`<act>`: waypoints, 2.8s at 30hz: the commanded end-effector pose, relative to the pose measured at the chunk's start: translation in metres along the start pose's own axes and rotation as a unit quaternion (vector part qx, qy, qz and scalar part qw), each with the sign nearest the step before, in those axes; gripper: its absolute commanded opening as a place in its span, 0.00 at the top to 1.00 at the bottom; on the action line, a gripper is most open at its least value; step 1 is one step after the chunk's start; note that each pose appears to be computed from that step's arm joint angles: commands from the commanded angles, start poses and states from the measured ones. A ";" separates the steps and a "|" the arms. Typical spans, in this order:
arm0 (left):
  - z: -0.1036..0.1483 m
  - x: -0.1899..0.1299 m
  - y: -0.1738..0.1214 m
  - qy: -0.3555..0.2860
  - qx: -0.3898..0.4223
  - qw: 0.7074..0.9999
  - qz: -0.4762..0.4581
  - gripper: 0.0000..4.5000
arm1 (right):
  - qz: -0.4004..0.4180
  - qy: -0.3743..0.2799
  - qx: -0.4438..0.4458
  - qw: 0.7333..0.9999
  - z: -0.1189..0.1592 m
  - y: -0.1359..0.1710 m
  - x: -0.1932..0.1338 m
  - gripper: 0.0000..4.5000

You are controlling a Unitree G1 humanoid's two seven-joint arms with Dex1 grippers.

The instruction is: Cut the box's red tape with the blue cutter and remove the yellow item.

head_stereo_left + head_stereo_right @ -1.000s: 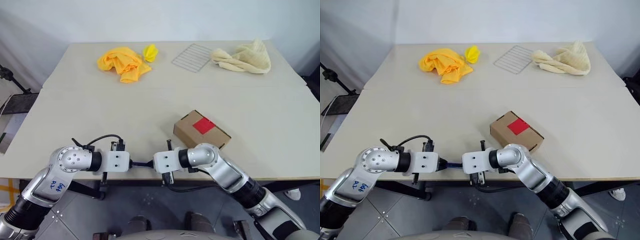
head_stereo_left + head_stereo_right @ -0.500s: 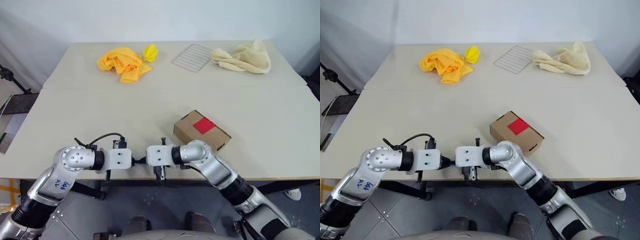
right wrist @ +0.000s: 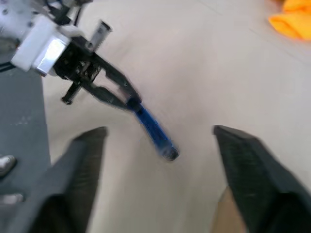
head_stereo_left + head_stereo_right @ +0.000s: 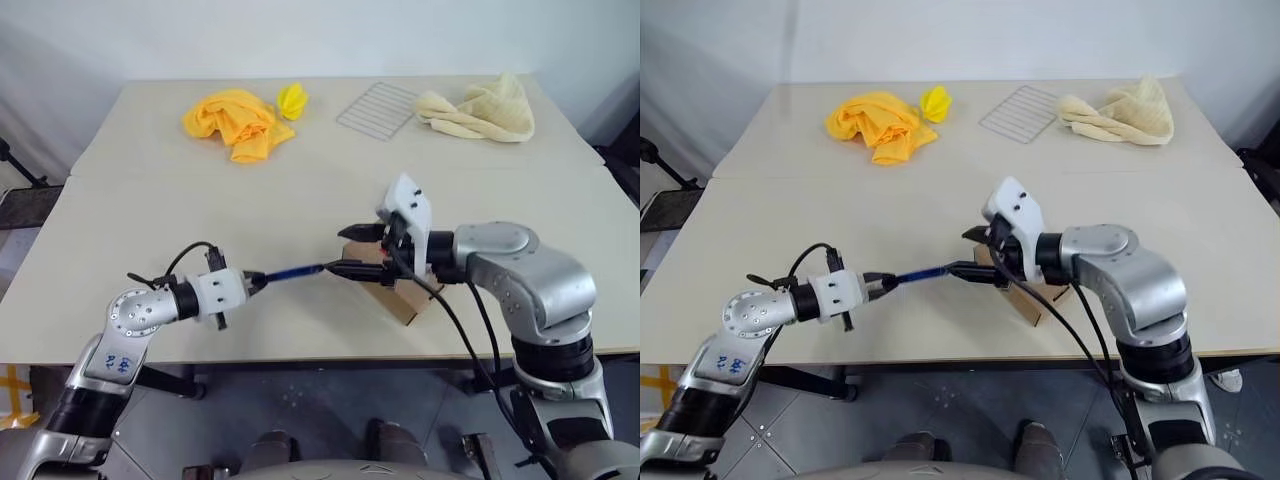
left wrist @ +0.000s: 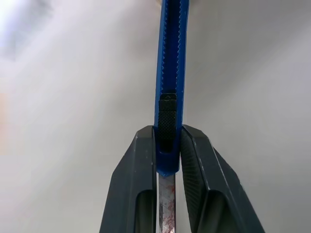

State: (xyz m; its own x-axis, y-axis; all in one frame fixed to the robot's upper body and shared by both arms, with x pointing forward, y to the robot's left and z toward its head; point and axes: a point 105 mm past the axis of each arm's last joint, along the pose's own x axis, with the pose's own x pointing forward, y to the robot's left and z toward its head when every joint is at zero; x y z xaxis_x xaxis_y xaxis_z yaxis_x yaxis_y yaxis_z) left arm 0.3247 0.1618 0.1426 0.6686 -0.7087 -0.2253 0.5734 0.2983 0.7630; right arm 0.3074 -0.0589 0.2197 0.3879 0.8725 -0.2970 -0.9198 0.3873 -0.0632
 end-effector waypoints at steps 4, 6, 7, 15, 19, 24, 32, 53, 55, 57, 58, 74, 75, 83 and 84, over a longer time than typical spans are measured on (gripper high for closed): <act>0.035 0.008 0.031 -0.095 0.084 0.985 0.115 0.90 | -0.021 -0.007 0.093 0.995 0.038 -0.031 -0.006 0.02; 0.036 0.011 0.033 -0.097 0.092 0.983 0.123 0.90 | -0.024 -0.004 0.120 0.992 0.043 -0.037 -0.004 0.02; 0.038 0.013 0.035 -0.103 0.097 0.981 0.130 0.90 | -0.019 -0.008 0.132 0.991 0.047 -0.038 -0.003 0.02; 0.051 0.019 0.047 -0.120 0.124 0.969 0.174 0.90 | 0.017 0.004 0.176 0.984 0.047 -0.035 0.007 0.02; 0.053 0.020 0.046 -0.123 0.122 0.969 0.176 0.90 | 0.023 0.007 0.174 0.984 0.047 -0.033 0.011 0.02; 0.056 0.021 0.041 -0.128 0.120 0.970 0.167 0.90 | 0.020 0.008 0.165 0.986 0.046 -0.035 0.017 0.02; 0.056 0.021 0.037 -0.129 0.113 0.972 0.159 0.90 | 0.019 0.002 0.153 0.988 0.048 -0.038 0.023 0.02; 0.041 0.025 0.045 -0.099 0.006 0.980 0.173 0.79 | 0.024 -0.001 0.142 0.990 0.049 -0.036 0.020 0.97; 0.033 0.024 0.043 -0.086 -0.068 0.982 0.156 0.71 | 0.013 -0.011 0.138 0.990 0.054 -0.040 0.015 0.97; 0.025 0.019 0.044 -0.068 -0.099 0.981 0.153 0.56 | 0.004 -0.015 0.132 0.991 0.057 -0.043 0.011 0.97; 0.020 0.014 0.047 -0.061 -0.120 0.978 0.157 0.48 | -0.004 -0.017 0.128 0.992 0.058 -0.046 0.007 0.97; 0.060 0.019 0.024 -0.132 -0.333 0.934 -0.012 0.00 | -0.175 -0.041 0.067 0.981 0.061 -0.086 -0.079 0.97; 0.062 0.026 0.019 -0.125 -0.358 0.925 -0.026 0.00 | -0.186 -0.044 0.062 0.980 0.061 -0.086 -0.089 0.97; 0.103 0.059 0.008 -0.152 -0.399 0.899 -0.094 0.39 | -0.238 -0.035 0.054 0.969 0.048 -0.073 -0.132 0.97; 0.108 0.065 0.009 -0.154 -0.398 0.899 -0.099 0.46 | -0.246 -0.032 0.054 0.967 0.045 -0.071 -0.137 0.97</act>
State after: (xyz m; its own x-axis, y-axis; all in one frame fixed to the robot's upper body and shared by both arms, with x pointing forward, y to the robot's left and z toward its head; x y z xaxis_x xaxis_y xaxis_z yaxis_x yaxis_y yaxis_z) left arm 0.3246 0.0577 0.1889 0.4438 -0.8940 -0.0609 0.8956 0.4449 -0.0041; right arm 0.3329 -0.1892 0.2917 0.7635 0.5973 -0.2457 -0.6226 0.7818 -0.0341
